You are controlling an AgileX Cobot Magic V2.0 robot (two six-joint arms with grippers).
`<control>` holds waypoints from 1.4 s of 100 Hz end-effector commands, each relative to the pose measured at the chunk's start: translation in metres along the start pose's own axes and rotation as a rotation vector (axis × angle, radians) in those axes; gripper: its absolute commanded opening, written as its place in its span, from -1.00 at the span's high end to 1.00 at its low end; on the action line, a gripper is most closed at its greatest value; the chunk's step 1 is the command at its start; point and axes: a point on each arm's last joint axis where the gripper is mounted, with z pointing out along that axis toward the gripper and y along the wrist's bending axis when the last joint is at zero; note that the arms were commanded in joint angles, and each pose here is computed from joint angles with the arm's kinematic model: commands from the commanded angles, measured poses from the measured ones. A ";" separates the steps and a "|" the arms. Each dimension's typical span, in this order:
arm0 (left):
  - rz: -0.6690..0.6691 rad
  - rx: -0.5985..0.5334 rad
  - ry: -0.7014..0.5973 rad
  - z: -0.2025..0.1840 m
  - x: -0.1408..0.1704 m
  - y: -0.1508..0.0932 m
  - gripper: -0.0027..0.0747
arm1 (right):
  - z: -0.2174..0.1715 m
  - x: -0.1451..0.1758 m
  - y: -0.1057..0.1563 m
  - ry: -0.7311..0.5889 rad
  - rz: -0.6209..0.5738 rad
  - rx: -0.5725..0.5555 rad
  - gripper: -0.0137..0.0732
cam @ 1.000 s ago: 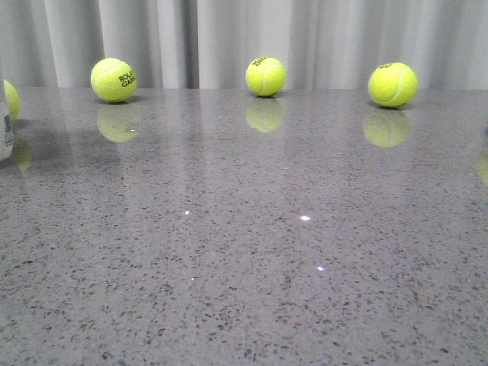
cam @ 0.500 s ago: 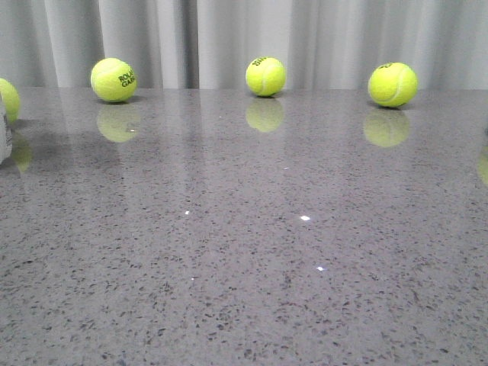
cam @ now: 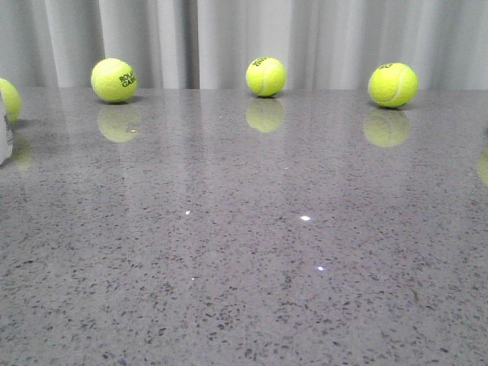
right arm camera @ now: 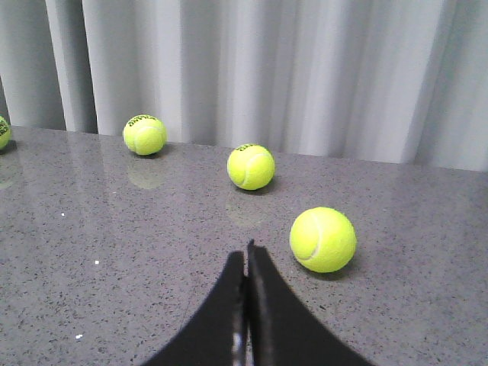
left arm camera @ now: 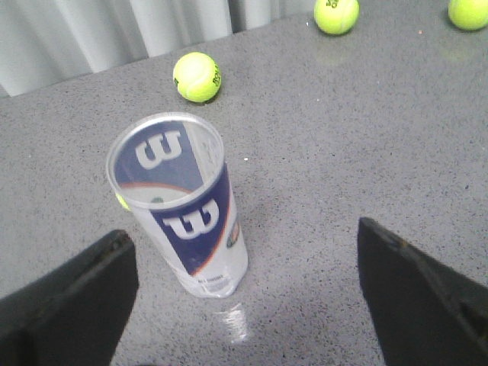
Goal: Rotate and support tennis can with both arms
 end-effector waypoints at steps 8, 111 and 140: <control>-0.079 -0.020 -0.181 -0.012 0.037 -0.003 -0.53 | -0.002 -0.016 -0.001 -0.097 -0.001 0.016 0.84; -0.118 -0.034 -0.579 0.040 0.157 -0.016 0.99 | -0.002 -0.016 -0.001 -0.097 -0.001 0.016 0.84; -0.118 -0.034 -0.577 0.040 0.157 -0.016 0.99 | -0.002 -0.016 -0.001 -0.097 -0.001 0.016 0.84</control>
